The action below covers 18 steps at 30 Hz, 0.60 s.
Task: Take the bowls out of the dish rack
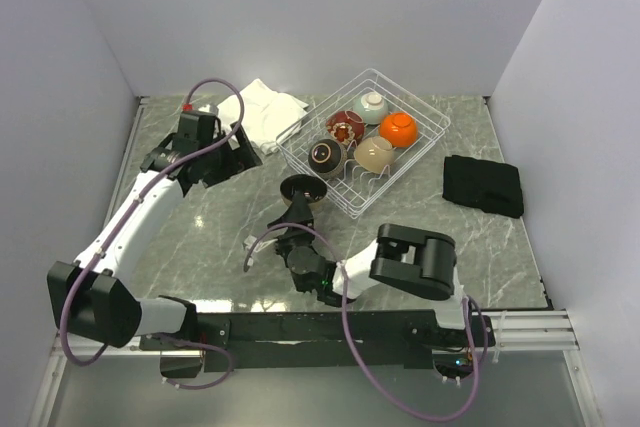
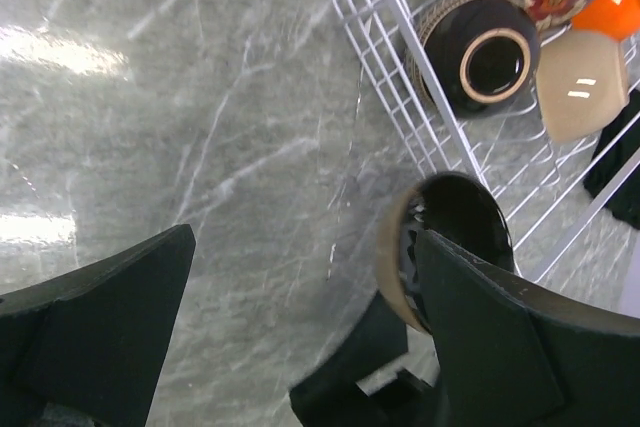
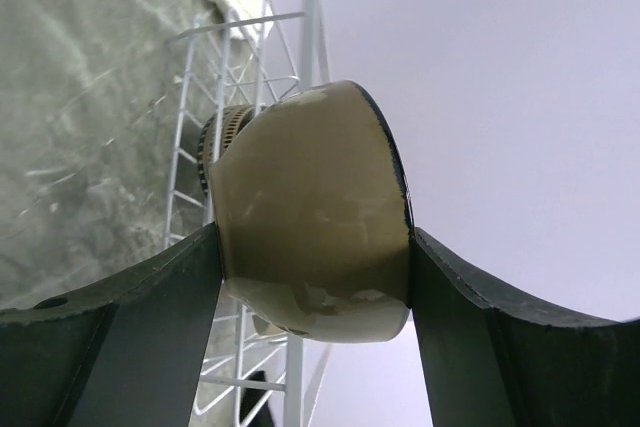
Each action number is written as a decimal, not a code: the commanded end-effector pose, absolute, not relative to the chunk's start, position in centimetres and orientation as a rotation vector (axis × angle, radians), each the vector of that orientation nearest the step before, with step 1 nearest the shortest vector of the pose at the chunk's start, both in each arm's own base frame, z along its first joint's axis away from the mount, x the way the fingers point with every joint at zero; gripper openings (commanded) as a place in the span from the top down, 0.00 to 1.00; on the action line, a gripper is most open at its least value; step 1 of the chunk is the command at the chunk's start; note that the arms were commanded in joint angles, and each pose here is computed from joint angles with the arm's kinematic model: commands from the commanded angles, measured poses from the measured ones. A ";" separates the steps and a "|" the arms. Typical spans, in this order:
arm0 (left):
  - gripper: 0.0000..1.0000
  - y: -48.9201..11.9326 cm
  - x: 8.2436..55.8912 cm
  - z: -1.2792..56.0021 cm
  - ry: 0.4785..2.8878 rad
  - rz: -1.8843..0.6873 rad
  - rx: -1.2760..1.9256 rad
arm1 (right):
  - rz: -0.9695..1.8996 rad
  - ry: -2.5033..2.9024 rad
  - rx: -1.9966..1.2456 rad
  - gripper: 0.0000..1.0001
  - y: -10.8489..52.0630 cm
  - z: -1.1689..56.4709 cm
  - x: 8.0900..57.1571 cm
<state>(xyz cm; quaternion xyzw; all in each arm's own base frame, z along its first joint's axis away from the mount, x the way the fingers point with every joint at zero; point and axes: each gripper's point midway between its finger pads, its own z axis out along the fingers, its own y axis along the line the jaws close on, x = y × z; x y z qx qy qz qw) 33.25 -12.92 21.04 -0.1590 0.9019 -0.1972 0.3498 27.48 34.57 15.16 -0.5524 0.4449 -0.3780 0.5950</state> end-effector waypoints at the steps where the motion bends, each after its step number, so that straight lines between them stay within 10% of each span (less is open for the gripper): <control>1: 0.01 -14.4 33.4 22.3 2.350 -0.609 -0.371 | -0.757 1.040 -0.816 0.85 33.7 23.2 27.0; 18: 0.04 -17.1 31.3 17.5 2.584 -0.750 -0.325 | -0.744 0.981 -0.865 0.84 36.8 21.9 24.9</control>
